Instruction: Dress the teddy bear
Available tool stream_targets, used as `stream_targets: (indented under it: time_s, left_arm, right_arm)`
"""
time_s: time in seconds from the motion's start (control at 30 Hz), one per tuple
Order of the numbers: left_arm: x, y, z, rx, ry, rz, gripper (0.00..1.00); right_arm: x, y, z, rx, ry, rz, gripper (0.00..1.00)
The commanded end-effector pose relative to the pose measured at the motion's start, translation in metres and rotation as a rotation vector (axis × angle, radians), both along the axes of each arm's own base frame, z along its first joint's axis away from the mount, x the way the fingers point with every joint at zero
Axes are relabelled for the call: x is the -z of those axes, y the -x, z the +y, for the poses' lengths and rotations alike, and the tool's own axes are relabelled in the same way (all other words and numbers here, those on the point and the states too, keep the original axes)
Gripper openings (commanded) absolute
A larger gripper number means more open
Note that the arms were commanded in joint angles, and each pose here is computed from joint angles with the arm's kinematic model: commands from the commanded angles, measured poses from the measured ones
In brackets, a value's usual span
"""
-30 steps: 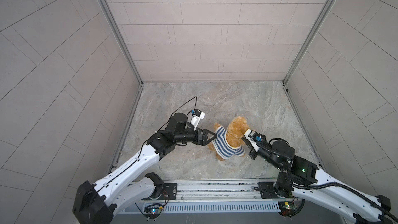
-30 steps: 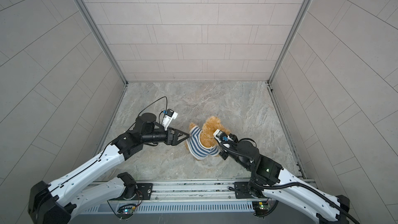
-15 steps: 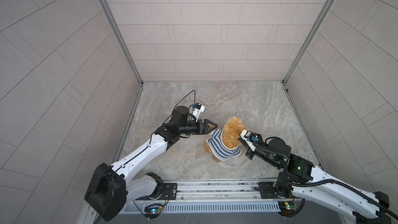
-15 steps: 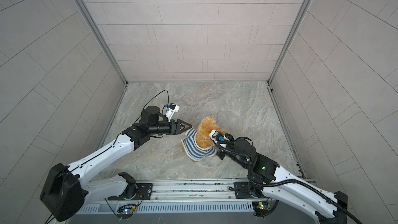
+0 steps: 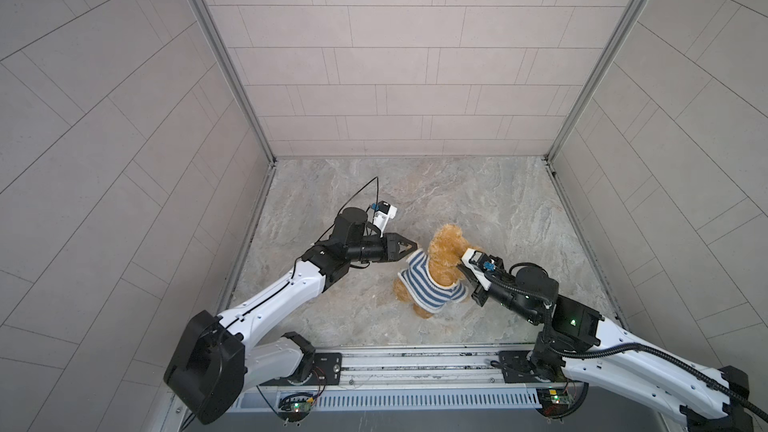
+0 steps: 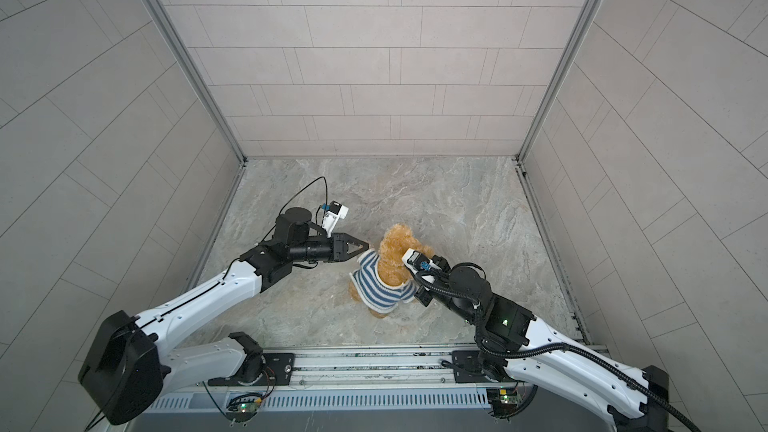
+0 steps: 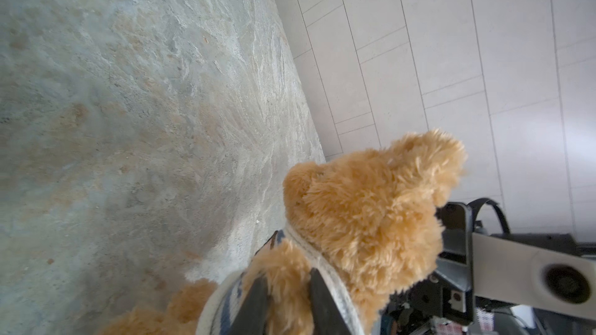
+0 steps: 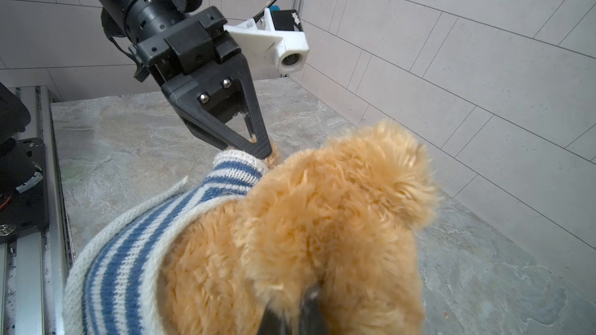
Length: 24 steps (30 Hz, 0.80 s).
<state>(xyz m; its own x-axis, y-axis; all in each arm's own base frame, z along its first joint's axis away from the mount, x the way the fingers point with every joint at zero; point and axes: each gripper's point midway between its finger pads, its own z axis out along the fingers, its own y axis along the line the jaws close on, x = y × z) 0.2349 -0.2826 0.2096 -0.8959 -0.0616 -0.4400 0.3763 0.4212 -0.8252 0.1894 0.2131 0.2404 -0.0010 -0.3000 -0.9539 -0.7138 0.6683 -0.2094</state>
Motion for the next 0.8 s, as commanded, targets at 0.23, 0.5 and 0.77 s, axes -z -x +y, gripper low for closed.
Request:
stream_targets:
  time_s: [0.23, 0.5, 0.77]
  left_arm:
    - [-0.017, 0.003, 0.004, -0.010, 0.025, -0.054, 0.00]
    - [-0.018, -0.024, 0.022, -0.121, 0.028, -0.036, 0.00]
    - [-0.025, -0.078, 0.079, -0.371, -0.127, -0.086, 0.00]
  right_arm:
    - [-0.018, -0.012, -0.009, 0.093, -0.106, -0.041, 0.00]
    - [-0.012, -0.017, -0.011, 0.130, -0.128, -0.012, 0.35]
    - [-0.003, -0.021, -0.024, 0.205, -0.105, 0.026, 0.48]
